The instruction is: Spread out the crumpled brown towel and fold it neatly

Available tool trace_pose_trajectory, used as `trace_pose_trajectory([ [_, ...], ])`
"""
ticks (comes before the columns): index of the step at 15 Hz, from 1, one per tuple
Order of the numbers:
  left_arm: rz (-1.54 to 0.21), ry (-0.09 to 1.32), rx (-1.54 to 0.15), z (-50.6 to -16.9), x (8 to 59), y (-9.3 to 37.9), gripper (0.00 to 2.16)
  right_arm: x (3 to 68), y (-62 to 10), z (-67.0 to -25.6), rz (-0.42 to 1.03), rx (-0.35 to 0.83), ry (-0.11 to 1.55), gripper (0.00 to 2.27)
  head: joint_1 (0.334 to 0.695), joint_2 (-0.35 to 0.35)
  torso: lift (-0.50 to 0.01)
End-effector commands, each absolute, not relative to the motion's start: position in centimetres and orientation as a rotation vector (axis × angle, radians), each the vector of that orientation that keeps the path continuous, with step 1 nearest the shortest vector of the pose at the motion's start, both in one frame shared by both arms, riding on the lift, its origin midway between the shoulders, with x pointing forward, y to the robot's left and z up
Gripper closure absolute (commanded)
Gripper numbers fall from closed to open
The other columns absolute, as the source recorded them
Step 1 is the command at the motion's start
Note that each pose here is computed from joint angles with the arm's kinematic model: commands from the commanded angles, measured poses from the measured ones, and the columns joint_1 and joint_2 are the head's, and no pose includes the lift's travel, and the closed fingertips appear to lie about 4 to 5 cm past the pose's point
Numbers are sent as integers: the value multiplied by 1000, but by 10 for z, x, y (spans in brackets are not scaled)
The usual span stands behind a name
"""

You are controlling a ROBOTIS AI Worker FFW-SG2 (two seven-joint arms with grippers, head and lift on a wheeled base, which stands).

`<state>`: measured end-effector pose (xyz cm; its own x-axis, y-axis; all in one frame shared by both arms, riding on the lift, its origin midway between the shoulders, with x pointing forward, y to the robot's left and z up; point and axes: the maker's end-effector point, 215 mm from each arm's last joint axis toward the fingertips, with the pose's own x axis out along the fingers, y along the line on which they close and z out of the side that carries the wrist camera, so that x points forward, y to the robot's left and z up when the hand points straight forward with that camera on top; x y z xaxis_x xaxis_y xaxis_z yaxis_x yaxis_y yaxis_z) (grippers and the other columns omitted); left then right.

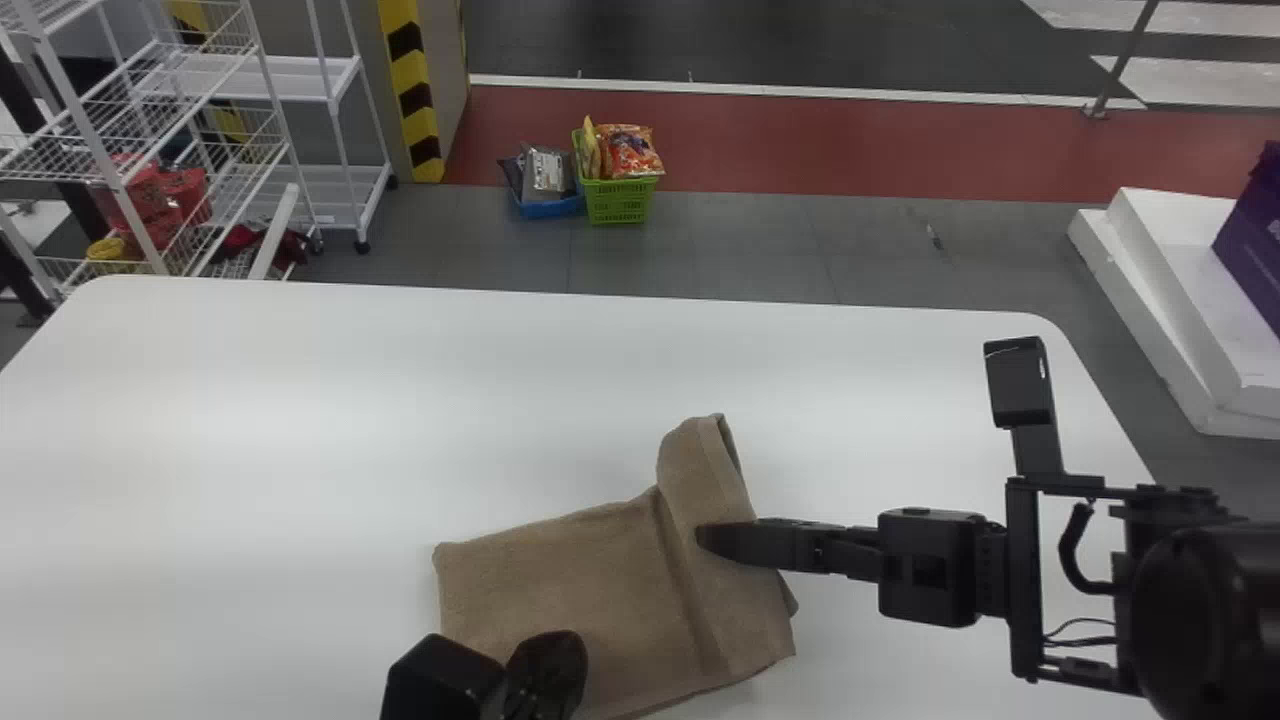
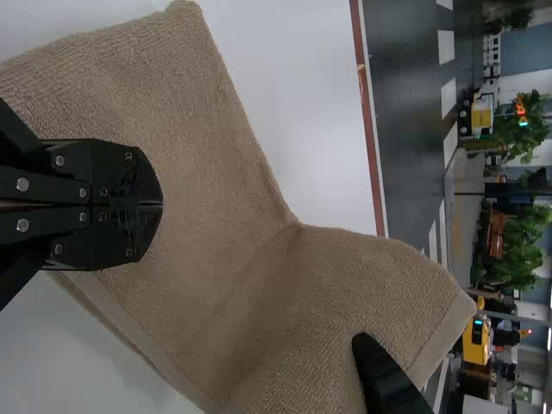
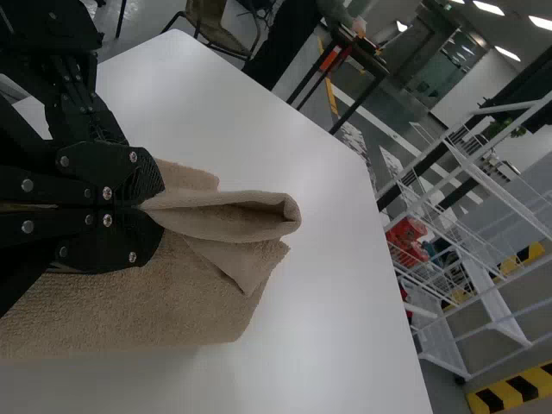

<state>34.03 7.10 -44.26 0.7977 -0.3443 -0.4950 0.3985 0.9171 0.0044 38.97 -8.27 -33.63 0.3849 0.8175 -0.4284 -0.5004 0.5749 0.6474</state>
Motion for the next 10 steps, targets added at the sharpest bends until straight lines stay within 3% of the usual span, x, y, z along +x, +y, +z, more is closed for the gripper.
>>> trace_pose_trajectory([
  [1,-400,511,109,-443,340,71,2142,386,-75,-337,891,456,815,1511,695,-23,-126],
  [6,-337,464,101,-412,350,111,2142,408,-121,-331,782,486,767,1511,695,-21,-126],
  [10,-281,500,100,-426,352,160,2135,423,-155,-313,736,526,700,1511,695,-11,-126],
])
